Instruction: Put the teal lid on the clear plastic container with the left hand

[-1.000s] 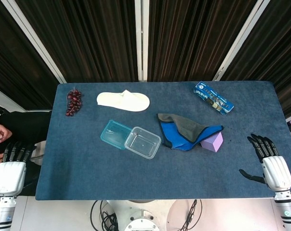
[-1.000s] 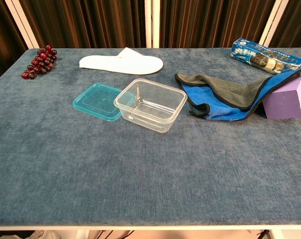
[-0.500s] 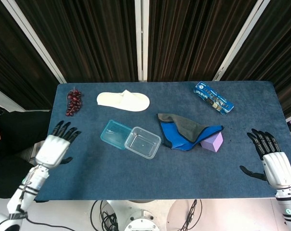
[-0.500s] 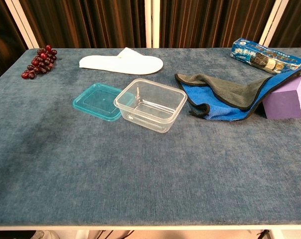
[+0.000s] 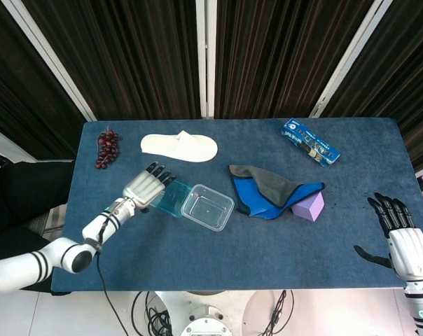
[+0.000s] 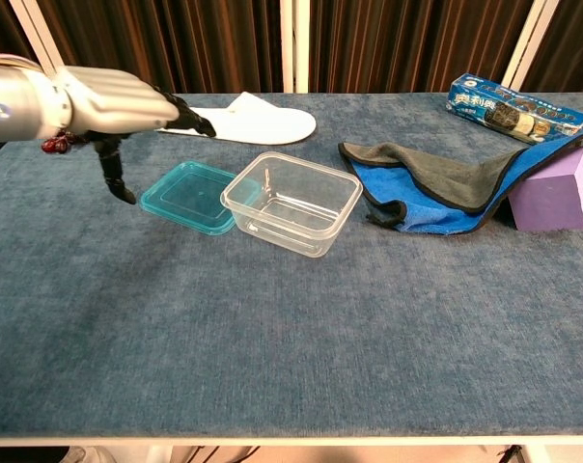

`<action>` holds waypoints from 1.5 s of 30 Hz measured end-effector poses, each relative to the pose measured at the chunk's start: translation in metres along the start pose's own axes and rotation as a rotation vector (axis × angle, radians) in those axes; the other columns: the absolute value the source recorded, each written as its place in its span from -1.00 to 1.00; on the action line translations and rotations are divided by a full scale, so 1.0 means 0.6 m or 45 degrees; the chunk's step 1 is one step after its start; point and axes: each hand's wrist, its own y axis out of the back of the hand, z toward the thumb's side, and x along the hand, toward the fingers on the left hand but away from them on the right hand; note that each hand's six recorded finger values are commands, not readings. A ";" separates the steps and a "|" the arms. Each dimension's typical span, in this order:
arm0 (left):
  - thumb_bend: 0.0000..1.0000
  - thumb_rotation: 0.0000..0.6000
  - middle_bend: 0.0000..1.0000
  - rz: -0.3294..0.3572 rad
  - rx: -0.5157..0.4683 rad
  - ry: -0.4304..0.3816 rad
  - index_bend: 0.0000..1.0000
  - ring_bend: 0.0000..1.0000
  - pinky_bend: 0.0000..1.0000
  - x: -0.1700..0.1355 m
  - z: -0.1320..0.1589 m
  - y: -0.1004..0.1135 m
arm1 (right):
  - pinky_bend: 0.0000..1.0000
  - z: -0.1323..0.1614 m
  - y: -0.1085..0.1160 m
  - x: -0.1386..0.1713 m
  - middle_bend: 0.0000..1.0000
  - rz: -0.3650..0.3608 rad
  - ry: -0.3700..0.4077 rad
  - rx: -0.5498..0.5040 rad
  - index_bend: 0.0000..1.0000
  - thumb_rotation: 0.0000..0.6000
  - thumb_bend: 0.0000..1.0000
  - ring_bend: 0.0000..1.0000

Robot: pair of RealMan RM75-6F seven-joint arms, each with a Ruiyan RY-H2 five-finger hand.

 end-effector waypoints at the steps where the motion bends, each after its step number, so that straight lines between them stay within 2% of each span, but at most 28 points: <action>1: -0.92 1.00 -0.88 -0.015 0.011 -0.003 -0.87 -1.00 -1.00 0.009 0.003 -0.003 | -1.00 -0.001 0.000 0.001 -0.96 -0.003 -0.005 -0.001 -1.00 1.00 -0.88 -1.00; 7: -0.92 1.00 -0.88 -0.105 0.067 -0.029 -0.87 -1.00 -1.00 0.038 0.019 -0.029 | -1.00 -0.003 -0.005 0.004 -0.96 0.004 -0.018 -0.006 -1.00 1.00 -0.88 -1.00; 14: -0.92 1.00 -0.88 -0.109 0.020 -0.024 -0.87 -1.00 -1.00 0.050 0.020 -0.025 | -1.00 0.001 -0.010 -0.002 -0.96 0.015 -0.017 0.000 -1.00 1.00 -0.88 -1.00; 21: -0.92 1.00 -0.88 -0.145 0.044 -0.022 -0.86 -1.00 -1.00 0.066 0.017 -0.031 | -1.00 -0.004 -0.011 -0.001 -0.96 0.022 -0.034 0.001 -1.00 1.00 -0.88 -1.00; 26: -0.92 1.00 -0.88 -0.167 0.048 -0.016 -0.71 -1.00 -1.00 0.075 0.021 -0.040 | -1.00 -0.008 -0.013 0.001 -0.96 0.025 -0.046 -0.004 -1.00 1.00 -0.88 -1.00; 30: -0.81 1.00 -0.86 -0.159 0.039 -0.013 -0.50 -1.00 -1.00 0.077 0.025 -0.040 | -1.00 -0.009 -0.014 0.000 -0.96 0.026 -0.047 -0.006 -1.00 1.00 -0.88 -1.00; 33: -0.73 1.00 -0.79 -0.155 0.026 -0.014 -0.43 -1.00 -1.00 0.078 0.027 -0.041 | -1.00 -0.009 -0.014 -0.001 -0.96 0.028 -0.047 -0.006 -1.00 1.00 -0.88 -1.00; 45: -0.69 1.00 -0.76 -0.071 0.011 -0.007 -0.40 -1.00 -1.00 0.056 0.014 -0.004 | -1.00 -0.008 -0.013 0.000 -0.96 0.021 -0.041 -0.009 -1.00 1.00 -0.88 -1.00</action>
